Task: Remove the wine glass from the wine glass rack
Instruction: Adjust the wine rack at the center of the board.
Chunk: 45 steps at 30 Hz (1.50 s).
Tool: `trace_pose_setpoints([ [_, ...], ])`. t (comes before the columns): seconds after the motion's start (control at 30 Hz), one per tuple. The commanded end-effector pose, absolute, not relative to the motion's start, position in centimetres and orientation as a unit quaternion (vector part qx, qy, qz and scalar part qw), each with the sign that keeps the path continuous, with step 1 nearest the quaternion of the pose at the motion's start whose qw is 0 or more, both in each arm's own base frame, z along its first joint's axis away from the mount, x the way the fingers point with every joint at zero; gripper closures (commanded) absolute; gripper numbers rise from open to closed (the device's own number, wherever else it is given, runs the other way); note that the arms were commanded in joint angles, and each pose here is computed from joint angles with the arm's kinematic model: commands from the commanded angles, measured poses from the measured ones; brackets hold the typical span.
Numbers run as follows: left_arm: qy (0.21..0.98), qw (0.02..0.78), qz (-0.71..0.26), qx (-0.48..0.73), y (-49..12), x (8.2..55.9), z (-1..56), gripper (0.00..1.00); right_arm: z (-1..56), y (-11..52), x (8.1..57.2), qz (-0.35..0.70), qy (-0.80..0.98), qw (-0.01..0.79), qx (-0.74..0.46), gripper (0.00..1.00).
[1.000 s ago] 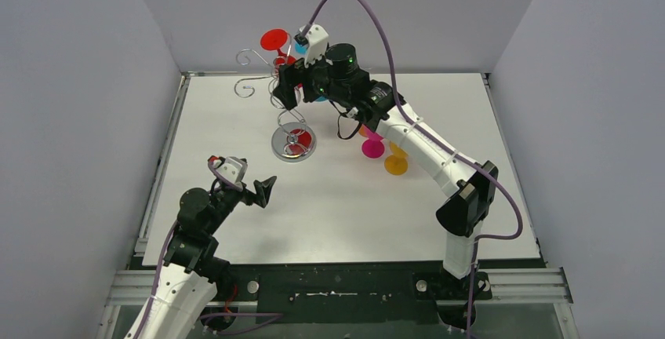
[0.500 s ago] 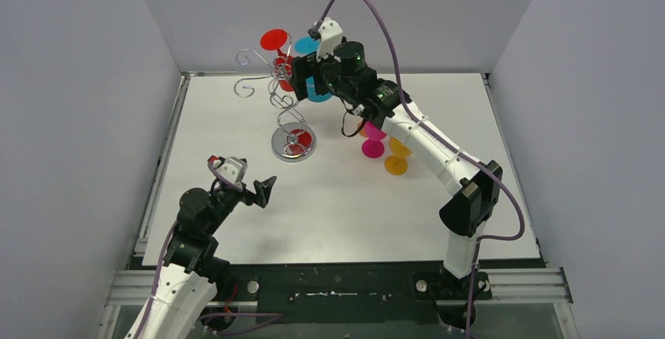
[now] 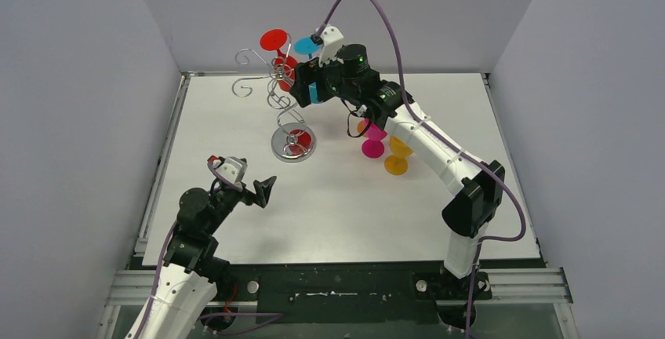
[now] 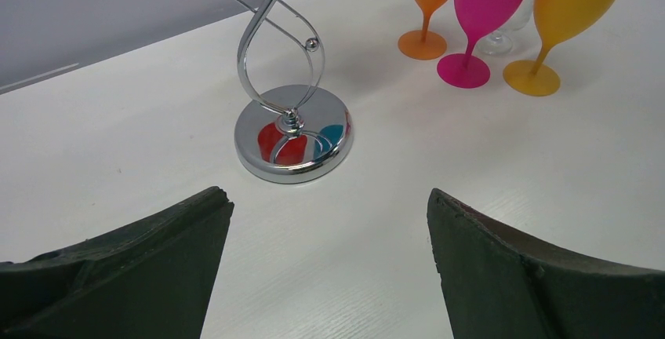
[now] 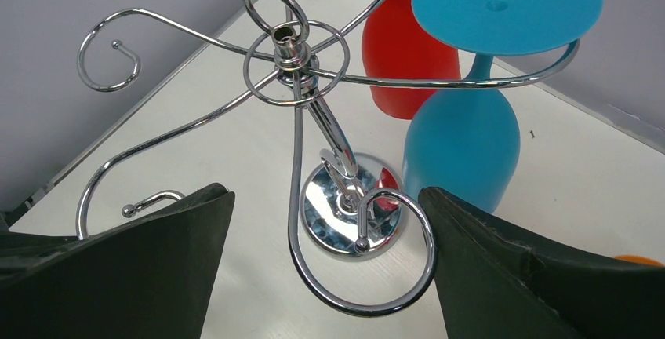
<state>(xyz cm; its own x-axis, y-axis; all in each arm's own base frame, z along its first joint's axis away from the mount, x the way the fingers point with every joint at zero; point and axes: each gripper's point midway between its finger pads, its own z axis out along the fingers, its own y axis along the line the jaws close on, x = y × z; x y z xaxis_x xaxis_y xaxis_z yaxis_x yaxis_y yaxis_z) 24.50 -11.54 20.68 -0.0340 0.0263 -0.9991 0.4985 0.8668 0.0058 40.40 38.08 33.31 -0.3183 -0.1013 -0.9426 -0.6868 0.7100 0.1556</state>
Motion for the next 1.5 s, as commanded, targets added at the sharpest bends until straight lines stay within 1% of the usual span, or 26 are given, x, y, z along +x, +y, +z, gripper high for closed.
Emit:
trace_pose_setpoints([
  [0.0, 0.676, 0.689, -0.178, 0.195, -11.7, 24.6, 22.5, 0.06, 38.3, 38.9, 37.4, 0.331, 0.722, 0.543, -0.275, 0.1],
  [0.37, 0.676, 0.689, -0.176, 0.195, -11.6, 24.6, 22.5, 0.06, 38.4, 41.9, 33.3, 0.355, 0.712, 0.523, -0.306, 0.12],
  [0.67, 0.675, 0.689, -0.178, 0.196, -11.7, 24.6, 22.6, 0.05, 39.0, 45.3, 29.1, 0.373, 0.698, 0.518, -0.325, 0.11],
  [0.83, 0.674, 0.689, -0.18, 0.197, -11.7, 24.5, 22.6, 0.05, 39.5, 46.2, 28.0, 0.378, 0.693, 0.521, -0.324, 0.1],
  [1.17, 0.674, 0.688, -0.181, 0.198, -11.8, 24.5, 22.5, 0.05, 41.2, 44.6, 27.7, 0.356, 0.69, 0.546, -0.314, 0.08],
  [1.33, 0.675, 0.687, -0.182, 0.199, -11.8, 24.5, 22.4, 0.05, 43.3, 43.6, 26.0, 0.385, 0.667, 0.552, -0.32, 0.07],
  [1.47, 0.676, 0.686, -0.182, 0.2, -11.8, 24.5, 22.4, 0.05, 46.0, 41.8, 24.5, 0.399, 0.634, 0.578, -0.323, 0.06],
])
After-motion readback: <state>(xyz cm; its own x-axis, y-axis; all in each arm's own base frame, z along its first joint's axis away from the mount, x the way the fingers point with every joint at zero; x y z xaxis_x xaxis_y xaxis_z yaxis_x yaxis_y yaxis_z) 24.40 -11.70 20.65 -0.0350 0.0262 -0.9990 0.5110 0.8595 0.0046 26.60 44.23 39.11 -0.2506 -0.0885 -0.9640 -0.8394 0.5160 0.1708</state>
